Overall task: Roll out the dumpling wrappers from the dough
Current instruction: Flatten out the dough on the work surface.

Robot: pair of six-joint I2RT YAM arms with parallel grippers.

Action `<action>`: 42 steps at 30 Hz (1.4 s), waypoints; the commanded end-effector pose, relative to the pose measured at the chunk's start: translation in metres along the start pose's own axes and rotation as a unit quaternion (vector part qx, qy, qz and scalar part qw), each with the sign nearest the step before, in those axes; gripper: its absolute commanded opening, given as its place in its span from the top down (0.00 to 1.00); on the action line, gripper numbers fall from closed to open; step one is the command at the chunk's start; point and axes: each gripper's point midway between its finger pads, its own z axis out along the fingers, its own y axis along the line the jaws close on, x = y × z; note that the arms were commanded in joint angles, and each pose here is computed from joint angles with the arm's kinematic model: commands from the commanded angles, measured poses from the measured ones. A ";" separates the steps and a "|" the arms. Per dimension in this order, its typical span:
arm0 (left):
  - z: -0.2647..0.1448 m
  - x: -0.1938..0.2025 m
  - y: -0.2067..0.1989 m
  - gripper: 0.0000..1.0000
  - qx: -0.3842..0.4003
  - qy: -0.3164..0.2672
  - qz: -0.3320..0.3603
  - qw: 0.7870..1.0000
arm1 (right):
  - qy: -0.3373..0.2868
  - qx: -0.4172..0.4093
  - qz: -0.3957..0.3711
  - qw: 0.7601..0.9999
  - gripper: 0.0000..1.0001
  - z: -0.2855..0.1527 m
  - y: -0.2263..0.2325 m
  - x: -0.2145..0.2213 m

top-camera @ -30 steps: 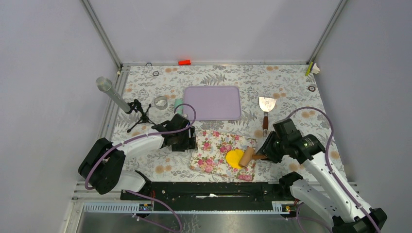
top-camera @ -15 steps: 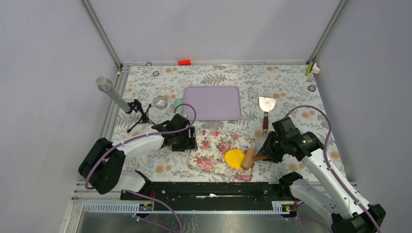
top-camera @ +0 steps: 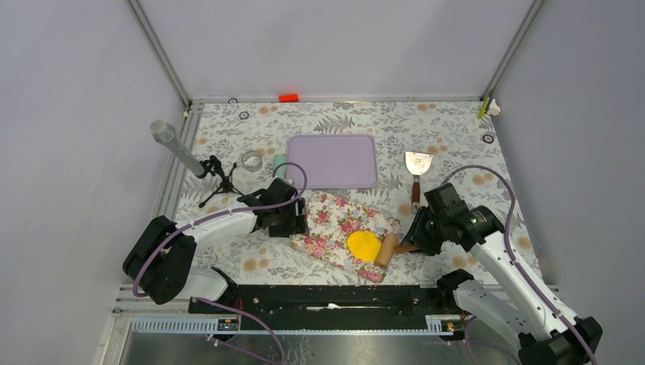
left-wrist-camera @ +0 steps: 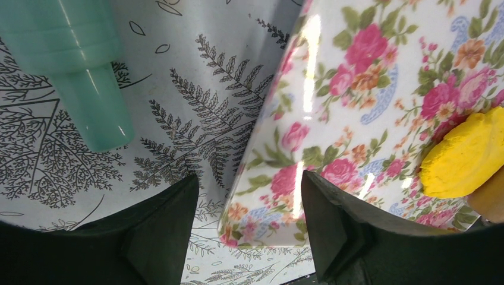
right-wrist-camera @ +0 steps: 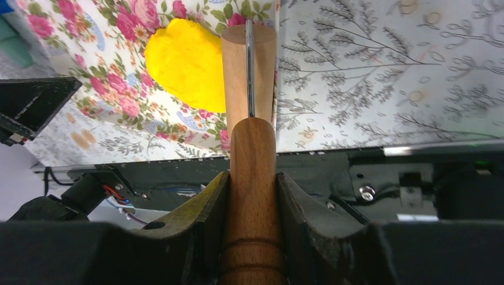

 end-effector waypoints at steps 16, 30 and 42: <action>0.011 0.007 0.007 0.33 -0.017 0.015 -0.003 1.000 | 0.010 -0.012 -0.061 0.998 1.00 0.002 0.042 -0.014; 0.013 0.007 0.006 0.34 -0.015 0.021 -0.002 1.000 | 0.019 0.106 -0.098 0.989 1.00 0.027 -0.017 0.004; 0.019 0.013 0.008 0.35 -0.018 0.032 -0.005 0.999 | 0.032 0.087 -0.079 0.993 1.00 0.006 -0.021 0.019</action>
